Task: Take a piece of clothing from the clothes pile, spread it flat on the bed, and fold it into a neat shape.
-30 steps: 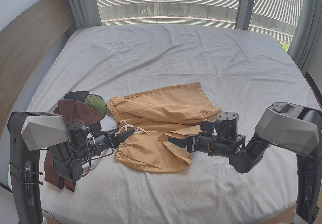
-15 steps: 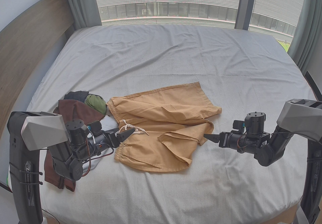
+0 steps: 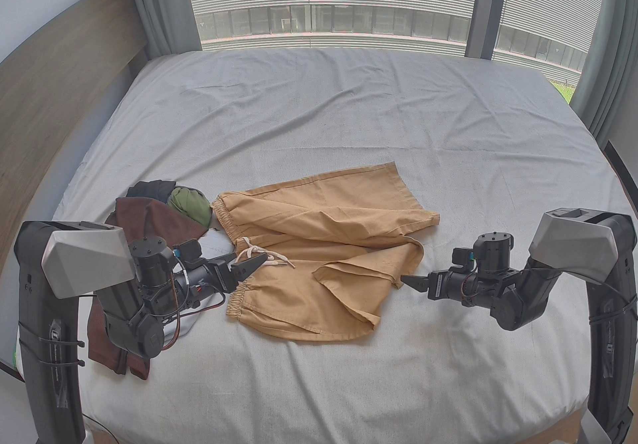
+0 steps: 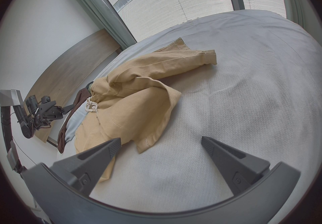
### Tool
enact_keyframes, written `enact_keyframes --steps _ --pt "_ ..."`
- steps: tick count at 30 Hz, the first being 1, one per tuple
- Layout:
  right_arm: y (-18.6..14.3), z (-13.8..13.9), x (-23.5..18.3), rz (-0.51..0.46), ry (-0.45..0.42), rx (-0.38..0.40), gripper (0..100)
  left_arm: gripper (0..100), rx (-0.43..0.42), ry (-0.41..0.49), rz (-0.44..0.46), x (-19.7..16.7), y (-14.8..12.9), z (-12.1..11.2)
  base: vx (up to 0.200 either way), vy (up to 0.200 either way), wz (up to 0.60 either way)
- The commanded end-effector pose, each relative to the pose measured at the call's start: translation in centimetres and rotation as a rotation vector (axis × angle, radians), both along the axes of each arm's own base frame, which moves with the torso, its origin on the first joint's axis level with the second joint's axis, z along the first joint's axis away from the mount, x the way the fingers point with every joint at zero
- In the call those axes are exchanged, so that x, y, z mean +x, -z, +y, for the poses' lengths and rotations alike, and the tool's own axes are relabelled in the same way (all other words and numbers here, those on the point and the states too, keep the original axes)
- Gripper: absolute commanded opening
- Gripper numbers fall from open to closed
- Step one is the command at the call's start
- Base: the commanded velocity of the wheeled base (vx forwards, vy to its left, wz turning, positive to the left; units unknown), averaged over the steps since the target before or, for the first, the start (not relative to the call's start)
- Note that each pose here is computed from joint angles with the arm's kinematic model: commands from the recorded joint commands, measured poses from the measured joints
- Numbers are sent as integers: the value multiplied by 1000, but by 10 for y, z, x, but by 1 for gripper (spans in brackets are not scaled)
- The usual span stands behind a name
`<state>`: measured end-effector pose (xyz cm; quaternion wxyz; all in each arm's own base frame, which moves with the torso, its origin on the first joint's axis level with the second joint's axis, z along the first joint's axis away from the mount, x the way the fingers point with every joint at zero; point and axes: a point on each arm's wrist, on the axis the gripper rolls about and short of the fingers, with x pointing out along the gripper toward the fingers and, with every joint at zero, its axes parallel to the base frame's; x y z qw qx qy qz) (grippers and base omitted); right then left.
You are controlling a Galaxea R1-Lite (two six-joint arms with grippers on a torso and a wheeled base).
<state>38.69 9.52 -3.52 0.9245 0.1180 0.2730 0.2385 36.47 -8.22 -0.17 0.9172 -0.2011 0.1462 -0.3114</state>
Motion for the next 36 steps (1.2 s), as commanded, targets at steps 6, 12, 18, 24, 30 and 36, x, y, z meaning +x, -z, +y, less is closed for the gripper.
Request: enact_keyframes --steps 6,12,18,24,30,36 --pt "17 5 14 -2 -1 -5 100 100 0 0 0 0 0 0 0 0 0" --pt "16 12 17 -22 -20 -11 0 100 0 0 0 0 0 0 0 0 0" --pt "16 20 21 -38 -37 -6 0 100 0 0 0 0 0 0 0 0 0" --pt "21 21 24 -40 -38 -5 0 100 -1 0 -1 0 0 0 0 0 0" --pt "18 18 18 -33 -34 -7 0 100 -1 0 -1 0 0 0 0 0 0" --pt "-26 -4 10 -75 11 1 0 100 -1 0 -3 0 -1 0 0 0 0"
